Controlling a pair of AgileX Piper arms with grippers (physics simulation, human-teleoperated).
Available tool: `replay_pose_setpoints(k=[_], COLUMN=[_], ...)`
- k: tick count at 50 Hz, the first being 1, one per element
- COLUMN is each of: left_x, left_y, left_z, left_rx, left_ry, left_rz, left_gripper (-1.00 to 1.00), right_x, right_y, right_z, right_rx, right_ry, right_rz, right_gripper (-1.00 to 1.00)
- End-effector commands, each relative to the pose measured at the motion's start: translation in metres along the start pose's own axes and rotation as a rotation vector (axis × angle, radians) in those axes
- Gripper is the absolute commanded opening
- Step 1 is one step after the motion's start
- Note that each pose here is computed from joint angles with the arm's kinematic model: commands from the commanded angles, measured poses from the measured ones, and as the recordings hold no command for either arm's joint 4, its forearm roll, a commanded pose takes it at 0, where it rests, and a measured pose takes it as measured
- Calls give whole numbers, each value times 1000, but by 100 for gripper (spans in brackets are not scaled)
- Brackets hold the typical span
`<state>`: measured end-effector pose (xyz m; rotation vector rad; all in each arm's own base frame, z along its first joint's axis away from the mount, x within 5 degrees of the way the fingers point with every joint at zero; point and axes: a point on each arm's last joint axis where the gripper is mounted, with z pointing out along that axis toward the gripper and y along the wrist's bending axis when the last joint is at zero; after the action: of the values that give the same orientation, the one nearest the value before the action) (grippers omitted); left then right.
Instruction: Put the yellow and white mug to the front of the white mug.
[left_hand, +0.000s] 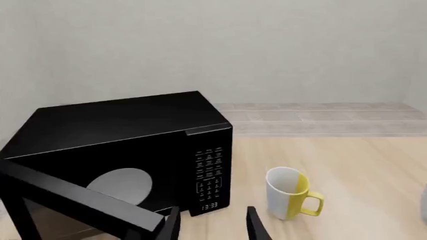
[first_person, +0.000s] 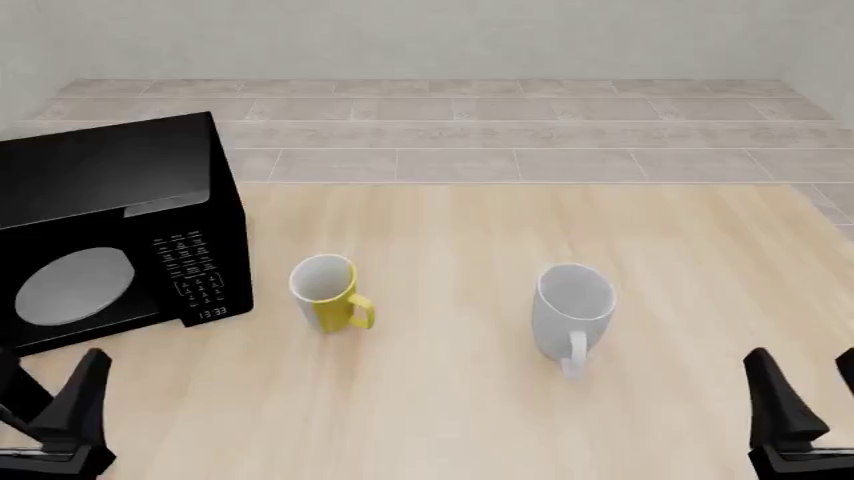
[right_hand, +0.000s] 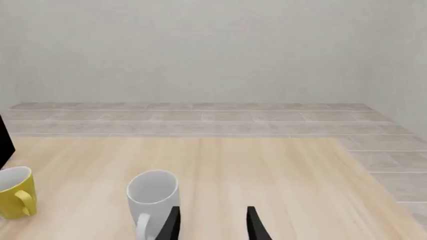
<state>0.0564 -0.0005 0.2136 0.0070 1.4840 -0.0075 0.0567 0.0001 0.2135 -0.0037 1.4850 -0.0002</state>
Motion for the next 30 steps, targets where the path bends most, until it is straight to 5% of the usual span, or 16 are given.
replay_pose_setpoints(k=[1, 22, 24, 30], left_x=[-1, -1, -1, -1], left_y=[1, 1, 1, 1], left_z=[1, 1, 0, 0], left_rx=[-10, -10, -10, -10], left_ry=[1, 1, 0, 0], left_rz=[1, 0, 3, 3], left_gripper=[100, 100, 100, 100], right_x=[0, -1, -3, -52], right_y=[0, -1, 0, 3], right_z=[0, 0, 1, 5], right_rx=[3, 18, 5, -46], right_ry=[0, 1, 8, 0], right_rz=[2, 3, 43, 20], right_gripper=[100, 100, 100, 100])
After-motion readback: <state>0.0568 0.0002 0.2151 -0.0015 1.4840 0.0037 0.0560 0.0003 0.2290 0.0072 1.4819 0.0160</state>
